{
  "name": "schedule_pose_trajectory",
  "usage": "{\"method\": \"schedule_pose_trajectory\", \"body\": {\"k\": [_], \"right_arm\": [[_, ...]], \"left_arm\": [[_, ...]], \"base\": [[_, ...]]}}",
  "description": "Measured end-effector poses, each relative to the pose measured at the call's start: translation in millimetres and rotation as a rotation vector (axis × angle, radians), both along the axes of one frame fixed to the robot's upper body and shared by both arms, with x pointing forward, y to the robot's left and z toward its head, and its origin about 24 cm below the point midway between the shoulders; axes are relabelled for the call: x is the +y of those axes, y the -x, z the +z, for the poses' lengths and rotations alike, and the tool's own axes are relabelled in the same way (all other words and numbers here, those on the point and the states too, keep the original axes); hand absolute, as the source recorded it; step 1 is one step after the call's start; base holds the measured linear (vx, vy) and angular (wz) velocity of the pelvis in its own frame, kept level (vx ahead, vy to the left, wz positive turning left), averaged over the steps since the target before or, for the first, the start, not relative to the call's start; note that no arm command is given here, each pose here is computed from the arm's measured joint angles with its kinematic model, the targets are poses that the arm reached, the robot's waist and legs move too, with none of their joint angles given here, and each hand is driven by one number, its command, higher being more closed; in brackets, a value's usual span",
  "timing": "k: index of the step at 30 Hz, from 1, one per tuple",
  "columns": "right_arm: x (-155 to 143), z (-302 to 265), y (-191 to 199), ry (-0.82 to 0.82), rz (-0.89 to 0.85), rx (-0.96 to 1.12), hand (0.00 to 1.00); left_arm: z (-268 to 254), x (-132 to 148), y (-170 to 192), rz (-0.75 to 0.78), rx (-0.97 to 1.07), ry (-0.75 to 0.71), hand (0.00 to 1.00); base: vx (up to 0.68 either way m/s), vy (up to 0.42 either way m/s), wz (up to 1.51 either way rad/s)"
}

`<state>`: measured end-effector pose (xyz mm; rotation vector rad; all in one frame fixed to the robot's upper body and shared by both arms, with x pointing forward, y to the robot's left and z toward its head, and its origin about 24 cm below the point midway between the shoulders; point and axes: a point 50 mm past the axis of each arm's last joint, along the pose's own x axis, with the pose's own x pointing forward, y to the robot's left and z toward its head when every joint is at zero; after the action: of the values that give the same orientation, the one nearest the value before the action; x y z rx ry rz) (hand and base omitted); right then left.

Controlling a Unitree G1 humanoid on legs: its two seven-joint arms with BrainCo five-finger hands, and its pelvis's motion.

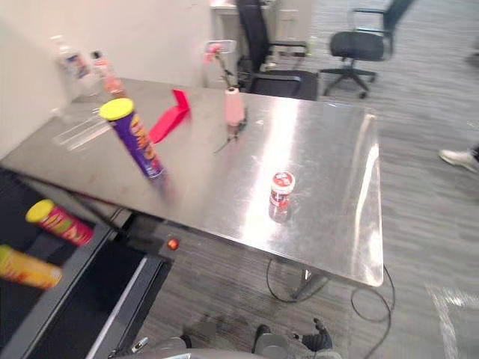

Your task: Put the gum and the chips on the shelf.

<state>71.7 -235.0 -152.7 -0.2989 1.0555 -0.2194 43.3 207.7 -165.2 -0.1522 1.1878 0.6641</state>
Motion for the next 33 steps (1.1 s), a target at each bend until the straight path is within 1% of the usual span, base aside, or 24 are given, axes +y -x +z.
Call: {"method": "schedule_pose_trajectory", "body": {"k": [1,4,7,15,19,21,22,23,25,26,28,29,30,31,32,33], "right_arm": [[-8,1,6,0.021,-0.004,0.018,0.0],[10,-4,10,-0.009,-0.035,0.015,0.0],[22,-6,12,-0.025,-0.057,0.011,0.0],[12,-2,9,0.018,-0.114,-0.049,0.0],[11,-3,20,0.022,-0.183,-0.024,0.0],[9,-5,33,0.013,-0.276,-0.001,0.0],[8,-6,40,0.008,-0.363,0.009,0.0],[8,-6,43,0.006,-0.413,0.012,0.0],[6,-9,57,-0.008,-0.613,0.041,0.0],[5,-9,61,-0.006,-0.657,0.05,0.0],[-5,-8,70,0.01,-0.844,0.048,0.0],[-7,-7,72,0.018,-0.88,0.044,0.0],[-12,-5,76,0.035,-0.958,0.033,0.0],[-20,-3,77,0.056,-1.052,0.009,0.0],[-25,-1,77,0.069,-1.099,-0.006,0.0],[-37,4,78,0.099,-1.194,-0.043,0.0]], "left_arm": [[-1,-7,3,0.0,0.006,0.018,0.0],[2,9,-2,-0.035,-0.002,-0.025,0.0],[3,13,-12,-0.088,-0.022,-0.032,0.0],[1,2,-16,-0.168,-0.045,0.025,0.0],[2,4,-15,-0.186,-0.054,0.029,0.0],[2,4,-15,-0.186,-0.057,0.036,0.0],[2,5,-15,-0.185,-0.061,0.041,0.0],[2,5,-14,-0.181,-0.062,0.041,0.0],[1,7,-9,-0.162,-0.042,0.044,0.0],[1,8,-8,-0.149,-0.033,0.049,0.0],[0,10,0,-0.101,-0.003,0.072,0.0],[0,10,0,-0.1,0.001,0.076,0.0],[0,13,2,-0.101,0.001,0.08,0.0],[0,14,3,-0.087,-0.004,0.092,0.0],[0,15,4,-0.079,-0.005,0.097,0.0],[1,15,4,-0.076,-0.015,0.1,0.0]], "base": [[0.23,0.413,-0.86],[0.17,0.284,-0.54],[0.1,0.199,-0.23],[-0.02,0.037,-0.49],[-0.11,-0.001,-0.35],[-0.07,0.015,0.0],[0.0,0.0,0.0],[0.0,0.0,0.0],[0.05,0.026,-0.11],[0.06,0.043,-0.15],[0.08,0.058,-0.21],[0.11,0.042,-0.28],[0.11,0.032,-0.3],[0.12,0.032,-0.3],[0.11,0.036,-0.29],[0.09,0.033,-0.27]]}}
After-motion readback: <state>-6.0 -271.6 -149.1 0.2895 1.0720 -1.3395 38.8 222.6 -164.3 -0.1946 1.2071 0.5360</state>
